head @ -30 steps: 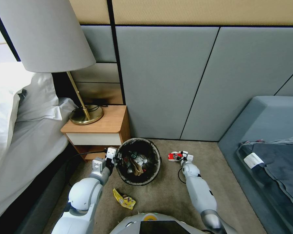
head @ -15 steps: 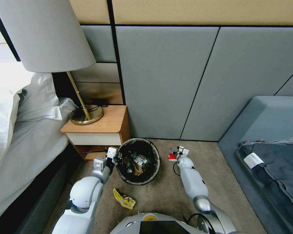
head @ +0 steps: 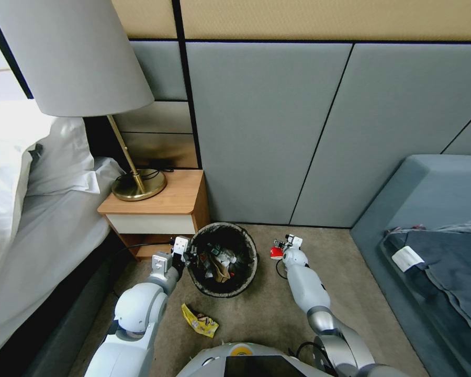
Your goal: Pick up the trash bin, then pick up the garbage from the floor and place it into the trash bin.
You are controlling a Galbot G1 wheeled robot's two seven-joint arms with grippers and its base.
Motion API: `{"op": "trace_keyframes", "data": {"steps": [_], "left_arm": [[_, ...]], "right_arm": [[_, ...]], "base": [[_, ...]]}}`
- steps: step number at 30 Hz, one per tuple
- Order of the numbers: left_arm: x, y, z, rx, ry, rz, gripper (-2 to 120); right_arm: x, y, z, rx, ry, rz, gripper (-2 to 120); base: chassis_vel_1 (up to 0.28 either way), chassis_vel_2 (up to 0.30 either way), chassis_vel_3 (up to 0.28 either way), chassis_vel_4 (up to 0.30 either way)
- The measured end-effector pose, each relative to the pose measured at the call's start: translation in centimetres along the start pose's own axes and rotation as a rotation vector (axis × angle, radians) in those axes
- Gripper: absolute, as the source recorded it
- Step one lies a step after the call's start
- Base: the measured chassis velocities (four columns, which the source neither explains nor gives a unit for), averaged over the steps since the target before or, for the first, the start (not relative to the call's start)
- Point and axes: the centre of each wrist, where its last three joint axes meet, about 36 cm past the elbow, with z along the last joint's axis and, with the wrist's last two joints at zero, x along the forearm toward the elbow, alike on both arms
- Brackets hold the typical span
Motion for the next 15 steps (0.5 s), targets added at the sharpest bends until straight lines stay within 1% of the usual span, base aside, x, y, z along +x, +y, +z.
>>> {"op": "trace_keyframes", "data": {"steps": [4,15], "left_arm": [[-0.07,-0.03,0.07,0.001,0.002,0.002,1],[-0.18,-0.06,0.17,0.000,0.002,0.005,1]], "right_arm": [[0.10,-0.06,0.32,0.001,0.008,0.027,100],[0.21,-0.28,0.82,0.009,0.013,0.041,100]], "base": [[0.000,0.000,0.000,0.000],[0.000,0.000,0.000,0.000]]}}
